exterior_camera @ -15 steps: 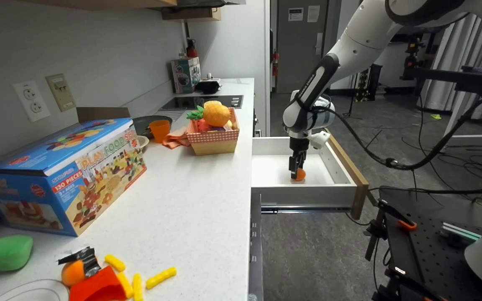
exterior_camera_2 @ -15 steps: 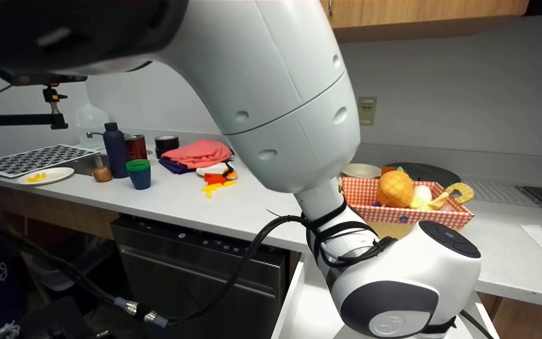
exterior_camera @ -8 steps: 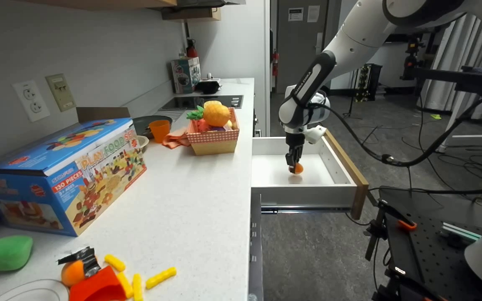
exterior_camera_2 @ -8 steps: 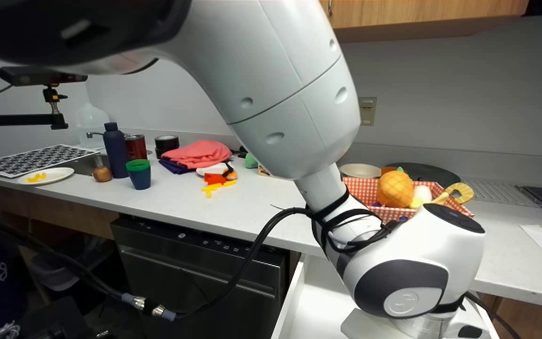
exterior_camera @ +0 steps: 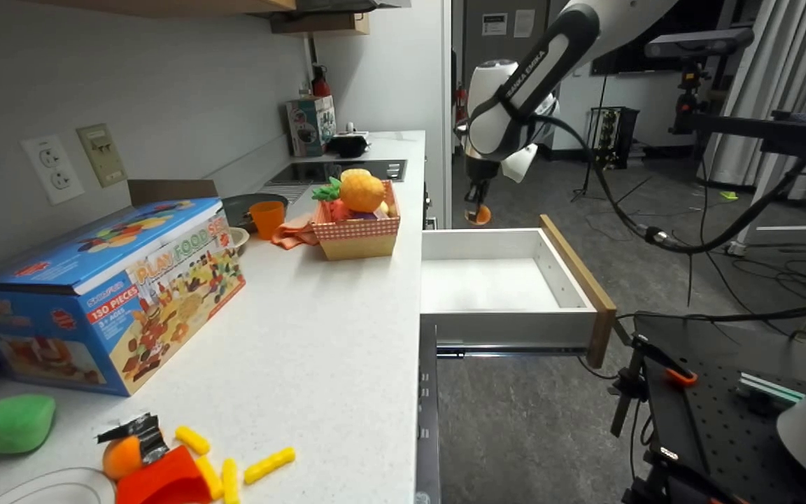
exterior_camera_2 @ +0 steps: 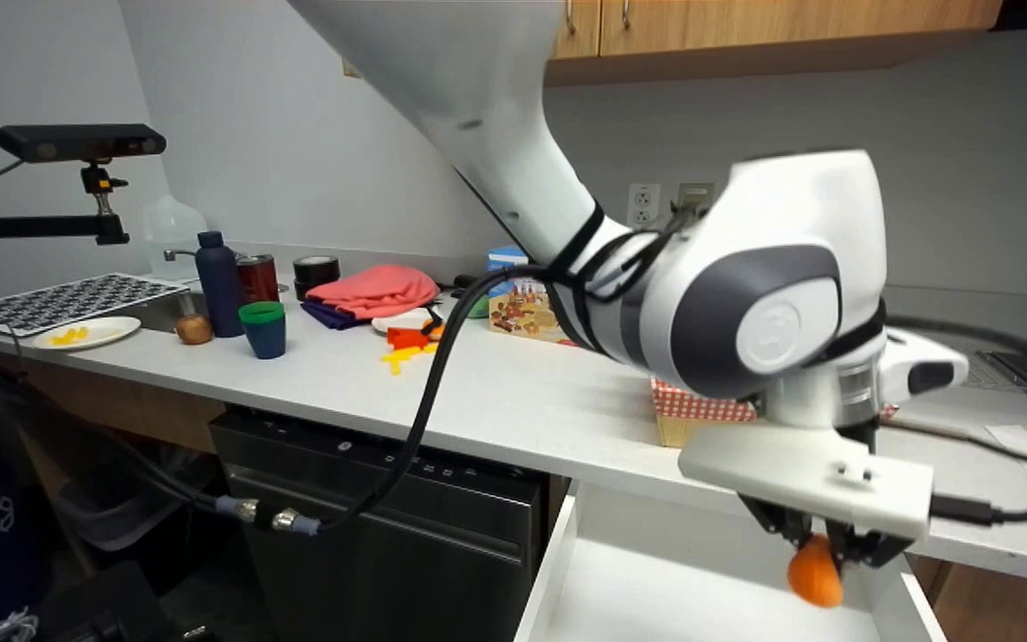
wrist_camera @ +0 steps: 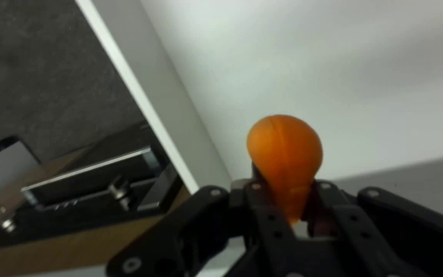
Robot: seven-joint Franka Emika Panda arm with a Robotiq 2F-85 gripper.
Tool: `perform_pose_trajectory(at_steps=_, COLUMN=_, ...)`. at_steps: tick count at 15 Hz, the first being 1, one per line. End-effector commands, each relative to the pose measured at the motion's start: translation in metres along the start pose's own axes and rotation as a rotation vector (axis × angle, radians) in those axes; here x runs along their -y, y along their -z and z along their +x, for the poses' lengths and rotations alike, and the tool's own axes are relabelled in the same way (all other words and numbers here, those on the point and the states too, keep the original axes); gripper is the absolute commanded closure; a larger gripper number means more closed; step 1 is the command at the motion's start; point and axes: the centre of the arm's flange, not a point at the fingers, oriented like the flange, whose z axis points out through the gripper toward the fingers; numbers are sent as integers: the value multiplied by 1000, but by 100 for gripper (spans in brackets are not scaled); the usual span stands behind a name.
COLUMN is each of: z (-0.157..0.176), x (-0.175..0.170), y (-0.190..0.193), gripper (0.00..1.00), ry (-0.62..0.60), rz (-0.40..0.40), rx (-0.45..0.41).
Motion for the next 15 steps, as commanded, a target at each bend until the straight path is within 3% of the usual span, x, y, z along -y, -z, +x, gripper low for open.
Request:
perform_pose_trajectory(at_steps=1, z=25, x=8, y=86, gripper=95, ry=28, rz=-63, rx=-198)
perform_pose_trajectory(at_steps=5, z=74, x=22, y=133, gripper=95, ry=35, rz=-66, rx=-449)
perform_pose_trajectory(at_steps=8, z=109, x=47, y=145, gripper=95, ry=58, rz=6, rx=-569)
perform_pose_trajectory(at_steps=12, z=151, x=86, y=142, gripper=95, ry=127, rz=143, rx=-632)
perform_pose_trajectory(at_steps=15, z=173, x=96, y=117, gripper=95, ry=161, rz=211, rx=-623)
